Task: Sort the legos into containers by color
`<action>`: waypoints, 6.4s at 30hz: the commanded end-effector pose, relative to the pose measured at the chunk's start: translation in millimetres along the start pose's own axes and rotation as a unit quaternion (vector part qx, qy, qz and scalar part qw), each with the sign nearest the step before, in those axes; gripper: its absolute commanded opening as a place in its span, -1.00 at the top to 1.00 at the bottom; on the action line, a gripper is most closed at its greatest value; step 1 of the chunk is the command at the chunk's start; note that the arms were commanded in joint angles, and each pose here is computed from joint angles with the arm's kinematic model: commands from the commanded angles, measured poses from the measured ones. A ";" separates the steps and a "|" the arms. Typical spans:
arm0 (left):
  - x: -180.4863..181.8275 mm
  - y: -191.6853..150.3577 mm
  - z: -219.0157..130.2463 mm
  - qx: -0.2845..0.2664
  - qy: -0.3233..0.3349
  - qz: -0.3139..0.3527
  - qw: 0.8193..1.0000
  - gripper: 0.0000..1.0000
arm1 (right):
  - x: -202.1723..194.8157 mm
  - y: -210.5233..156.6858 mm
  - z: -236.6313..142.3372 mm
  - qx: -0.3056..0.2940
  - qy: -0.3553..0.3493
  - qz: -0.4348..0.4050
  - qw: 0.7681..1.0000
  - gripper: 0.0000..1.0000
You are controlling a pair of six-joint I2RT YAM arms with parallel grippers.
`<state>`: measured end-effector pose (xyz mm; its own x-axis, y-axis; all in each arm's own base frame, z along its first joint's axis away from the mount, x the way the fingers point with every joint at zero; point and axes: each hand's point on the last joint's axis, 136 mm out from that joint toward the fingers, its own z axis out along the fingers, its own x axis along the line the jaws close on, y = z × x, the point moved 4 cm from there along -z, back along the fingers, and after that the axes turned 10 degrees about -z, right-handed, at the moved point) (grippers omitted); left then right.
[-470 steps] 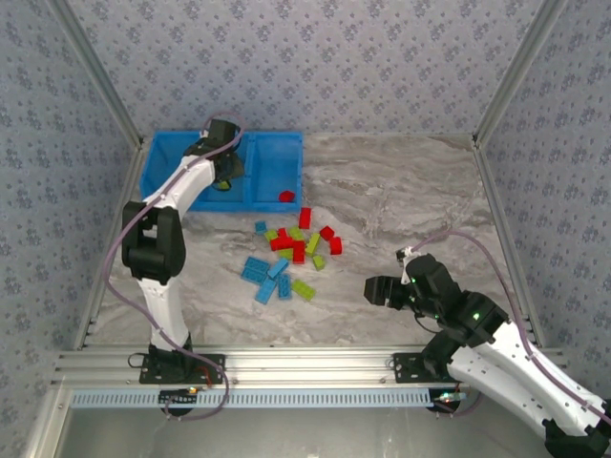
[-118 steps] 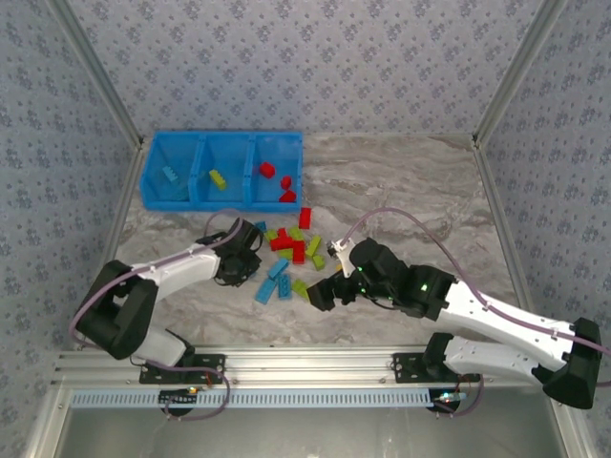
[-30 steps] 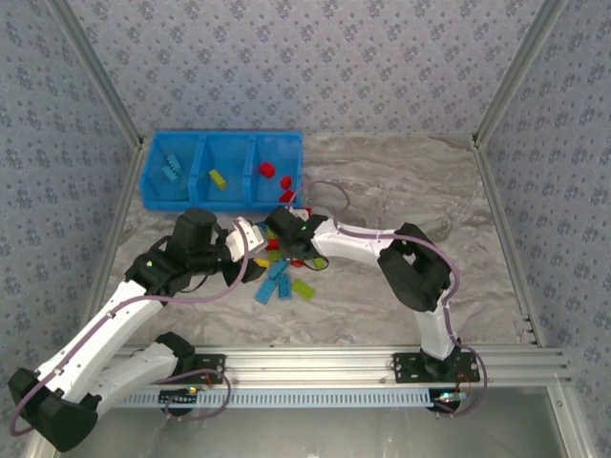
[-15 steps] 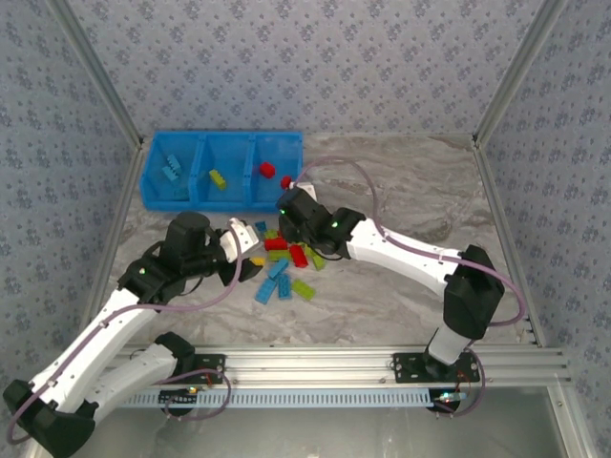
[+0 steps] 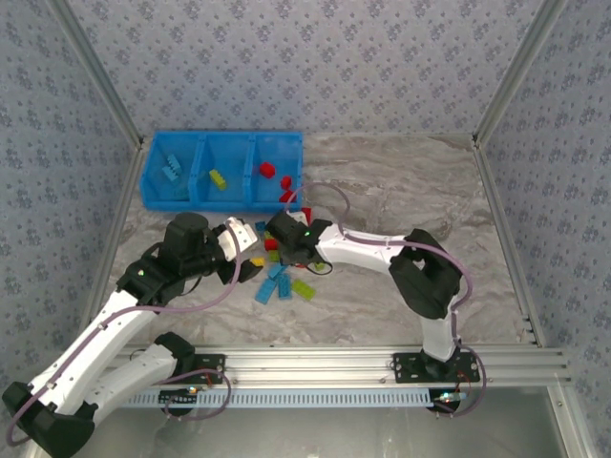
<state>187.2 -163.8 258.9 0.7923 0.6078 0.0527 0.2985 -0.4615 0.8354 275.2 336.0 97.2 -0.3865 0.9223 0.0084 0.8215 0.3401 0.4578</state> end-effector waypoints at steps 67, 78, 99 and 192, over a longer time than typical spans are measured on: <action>76.2 -2.2 -11.8 -0.043 0.277 -0.101 0.954 -0.99 | -36.8 123.6 -157.0 -0.275 0.038 -0.123 0.953 -0.09; 62.3 -15.3 5.0 -0.038 0.229 -0.571 0.788 -0.95 | -61.9 -37.2 -219.9 -0.219 0.176 -0.142 0.949 -0.99; 23.4 -116.8 147.7 0.123 0.280 -0.692 0.654 -0.51 | -72.6 -75.9 -185.4 -0.172 0.183 -0.067 0.966 -1.00; 10.4 -144.6 173.1 0.242 0.279 -0.594 0.715 0.35 | -51.8 -95.3 -173.9 -0.137 0.216 -0.038 0.966 -1.00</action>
<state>252.9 -204.4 59.8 -0.4667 0.8430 -0.2674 0.8216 0.5252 0.2217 146.3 223.8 213.5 -0.6378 0.7053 0.3096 0.6481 0.2741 0.7105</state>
